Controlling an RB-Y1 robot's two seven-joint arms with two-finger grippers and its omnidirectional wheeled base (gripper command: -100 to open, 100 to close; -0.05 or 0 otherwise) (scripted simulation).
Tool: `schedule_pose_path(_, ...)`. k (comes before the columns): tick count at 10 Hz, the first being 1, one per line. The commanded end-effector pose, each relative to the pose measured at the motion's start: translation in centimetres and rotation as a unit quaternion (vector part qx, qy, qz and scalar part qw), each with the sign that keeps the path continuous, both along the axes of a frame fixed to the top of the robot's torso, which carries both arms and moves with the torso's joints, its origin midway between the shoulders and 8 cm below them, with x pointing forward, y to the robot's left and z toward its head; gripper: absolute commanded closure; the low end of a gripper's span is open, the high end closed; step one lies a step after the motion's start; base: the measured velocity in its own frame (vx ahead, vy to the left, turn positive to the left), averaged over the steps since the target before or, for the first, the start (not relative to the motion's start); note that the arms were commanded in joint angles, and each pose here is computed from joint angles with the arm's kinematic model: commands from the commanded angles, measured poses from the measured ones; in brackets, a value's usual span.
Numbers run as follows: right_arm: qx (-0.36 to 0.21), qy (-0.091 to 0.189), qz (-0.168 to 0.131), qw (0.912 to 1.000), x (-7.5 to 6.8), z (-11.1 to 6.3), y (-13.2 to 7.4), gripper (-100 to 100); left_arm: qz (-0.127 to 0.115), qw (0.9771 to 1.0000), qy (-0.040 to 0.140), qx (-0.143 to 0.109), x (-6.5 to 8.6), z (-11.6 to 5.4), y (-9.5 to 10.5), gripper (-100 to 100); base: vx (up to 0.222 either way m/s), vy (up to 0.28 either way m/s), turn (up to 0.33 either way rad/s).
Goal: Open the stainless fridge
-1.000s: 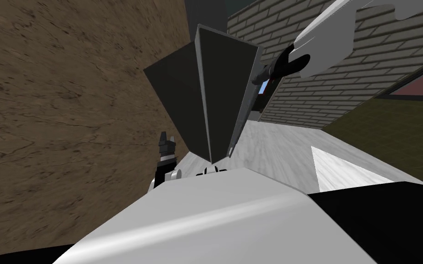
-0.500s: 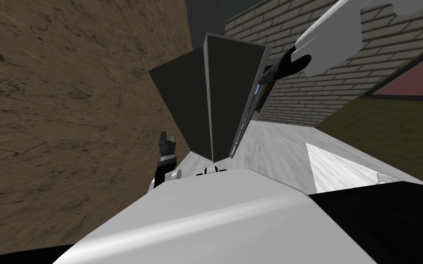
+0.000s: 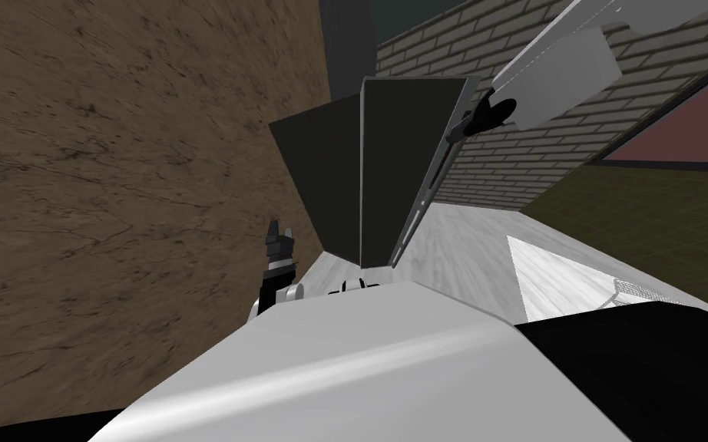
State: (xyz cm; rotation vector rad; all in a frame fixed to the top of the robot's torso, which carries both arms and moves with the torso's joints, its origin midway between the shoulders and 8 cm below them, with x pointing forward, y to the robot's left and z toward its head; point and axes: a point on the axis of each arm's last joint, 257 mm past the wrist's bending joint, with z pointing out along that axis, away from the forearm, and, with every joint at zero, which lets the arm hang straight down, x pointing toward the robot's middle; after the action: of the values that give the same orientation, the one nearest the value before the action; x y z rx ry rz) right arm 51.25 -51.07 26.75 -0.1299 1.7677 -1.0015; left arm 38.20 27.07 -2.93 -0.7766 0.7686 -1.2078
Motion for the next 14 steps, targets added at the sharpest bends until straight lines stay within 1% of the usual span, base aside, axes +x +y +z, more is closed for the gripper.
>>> schedule_pose_path(1,0.035,-0.055,0.023,0.9976,-1.0,4.4,-1.2,-100,0.0,1.0,0.0,0.0,0.0,0.0,0.0,0,-0.062,0.084,0.23)
schedule_pose_path(2,0.026,-0.06,0.039,0.9971,-1.1,5.8,-0.6,-100,0.0,1.0,0.0,0.0,0.0,0.0,0.0,0,-0.026,0.0,0.071)
schedule_pose_path(3,0.008,-0.064,0.04,0.9971,-1.1,7.1,-0.6,-100,0.0,1.0,0.0,0.0,0.0,0.0,0.0,0,0.006,-0.03,-0.007)
schedule_pose_path(4,-0.009,-0.063,0.042,0.997,-1.1,7.8,-0.6,-100,0.0,1.0,0.0,0.0,0.0,0.0,0.0,0,0.01,-0.025,-0.009)
schedule_pose_path(6,-0.037,-0.051,0.049,0.9968,-1.0,8.0,-0.4,-100,0.0,1.0,0.0,0.0,0.0,0.0,0.0,0,0.013,-0.009,0.007)
schedule_pose_path(7,-0.006,-0.081,0.052,0.9953,-2.4,10.0,-2.0,-100,0.0,1.0,0.0,0.0,0.0,0.0,0.0,0,-0.028,0.094,0.336)
schedule_pose_path(8,0.003,-0.096,0.06,0.9936,-2.7,11.1,-2.6,-100,0.0,1.0,0.0,0.0,0.0,0.0,0.0,0,-0.048,0.082,0.3)
schedule_pose_path(9,-0.008,-0.112,0.067,0.9914,-3.4,13.6,-2.5,-100,0.0,1.0,0.0,0.0,0.0,0.0,0.0,0,-0.022,0.031,0.042)
schedule_pose_path(10,-0.024,-0.114,0.07,0.9907,-3.8,14.5,-2.2,-100,0.0,1.0,0.0,0.0,0.0,0.0,0.0,0,0.0,0.012,-0.04)
schedule_pose_path(14,-0.076,-0.088,0.075,0.9905,-3.7,14.7,-1.9,-100,0.0,1.0,0.0,0.0,0.0,0.0,0.0,0,0.002,-0.006,-0.001)
